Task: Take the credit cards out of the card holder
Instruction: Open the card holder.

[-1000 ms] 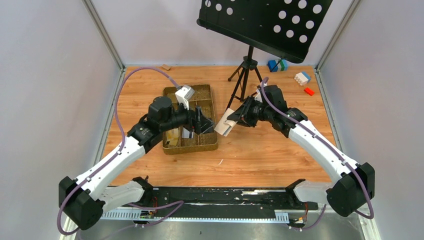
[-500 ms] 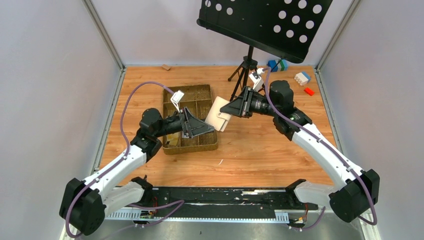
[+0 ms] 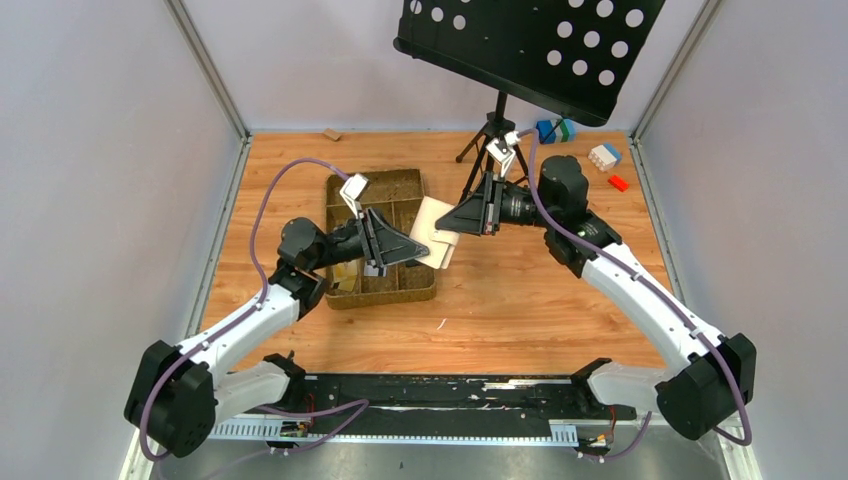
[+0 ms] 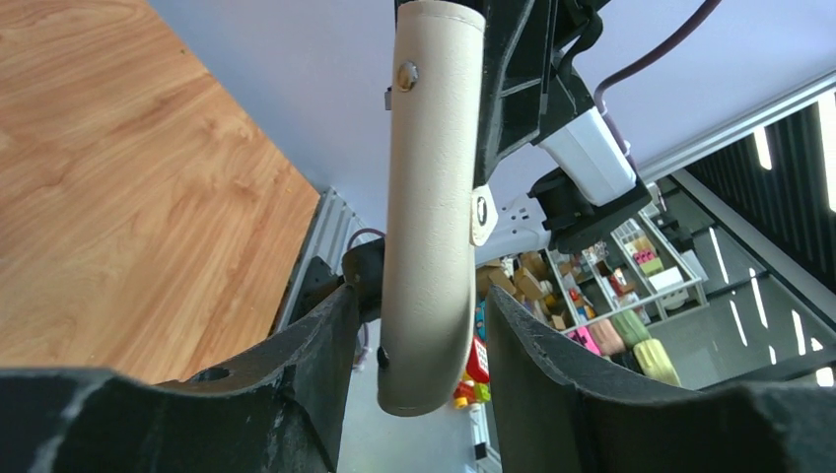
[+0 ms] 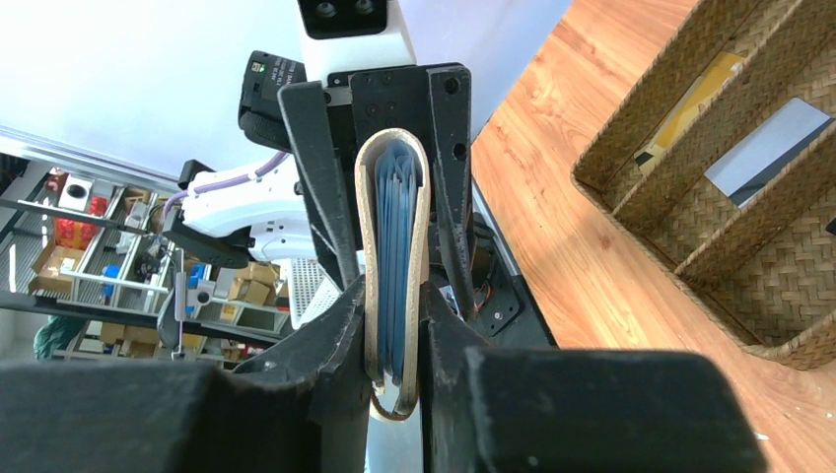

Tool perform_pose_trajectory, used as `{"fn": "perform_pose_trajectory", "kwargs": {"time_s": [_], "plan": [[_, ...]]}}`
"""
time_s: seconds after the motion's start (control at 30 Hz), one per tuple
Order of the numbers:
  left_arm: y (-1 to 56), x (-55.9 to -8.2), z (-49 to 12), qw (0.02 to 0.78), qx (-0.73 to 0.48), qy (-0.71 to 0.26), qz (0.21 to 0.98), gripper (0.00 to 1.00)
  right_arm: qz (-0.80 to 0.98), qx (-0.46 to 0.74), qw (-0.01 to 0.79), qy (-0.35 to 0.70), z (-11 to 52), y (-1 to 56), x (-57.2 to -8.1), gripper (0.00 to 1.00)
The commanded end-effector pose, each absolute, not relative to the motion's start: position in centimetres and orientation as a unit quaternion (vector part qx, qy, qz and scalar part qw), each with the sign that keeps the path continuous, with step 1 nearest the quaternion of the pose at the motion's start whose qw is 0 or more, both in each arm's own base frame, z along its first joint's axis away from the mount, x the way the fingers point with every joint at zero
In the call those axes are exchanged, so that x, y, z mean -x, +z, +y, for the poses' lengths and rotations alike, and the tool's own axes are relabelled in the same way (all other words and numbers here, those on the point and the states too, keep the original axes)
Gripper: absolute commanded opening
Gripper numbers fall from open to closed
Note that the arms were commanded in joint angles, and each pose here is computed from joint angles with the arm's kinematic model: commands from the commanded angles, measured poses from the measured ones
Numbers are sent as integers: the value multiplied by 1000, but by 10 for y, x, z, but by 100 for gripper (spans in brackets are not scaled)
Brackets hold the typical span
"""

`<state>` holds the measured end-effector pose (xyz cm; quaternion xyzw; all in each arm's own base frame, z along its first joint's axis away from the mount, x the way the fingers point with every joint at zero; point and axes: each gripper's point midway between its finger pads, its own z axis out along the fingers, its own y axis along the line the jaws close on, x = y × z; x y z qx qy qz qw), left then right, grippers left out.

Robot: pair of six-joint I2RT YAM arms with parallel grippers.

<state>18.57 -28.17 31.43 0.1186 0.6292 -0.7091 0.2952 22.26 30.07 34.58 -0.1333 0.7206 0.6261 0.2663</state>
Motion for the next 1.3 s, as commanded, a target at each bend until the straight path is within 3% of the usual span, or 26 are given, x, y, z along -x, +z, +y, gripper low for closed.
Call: {"fn": "perform_pose_trajectory", "kwargs": {"time_s": [0.0,0.23,0.4,0.43,0.53,0.57,0.63,0.77,0.97,1.13,1.27], "plan": [[337,-188,-282,318,-134,-720,603,55,684,178,290,645,303,376,-219,8],[333,-191,-280,330,-127,-705,614,46,687,189,274,647,306,372,-219,10],[329,-191,-278,338,-126,-690,627,21,691,188,280,639,305,367,-221,19],[327,-192,-277,340,-125,-686,631,16,702,179,272,633,305,362,-222,29],[321,-199,-275,355,-118,-660,652,4,757,135,285,573,296,343,-238,76],[315,-205,-273,363,-109,-640,668,0,785,111,305,527,288,334,-250,86],[279,-222,-261,369,-80,-555,741,0,823,78,334,453,269,321,-263,95],[257,-241,-239,392,-43,-458,797,0,850,51,334,403,264,309,-266,94],[257,-249,-236,416,-28,-403,814,0,883,30,315,346,284,285,-257,77],[250,-246,-248,391,-32,-399,829,0,877,39,309,367,311,284,-255,74],[251,-243,-254,387,-34,-411,825,0,883,47,298,358,320,276,-256,78]]}}
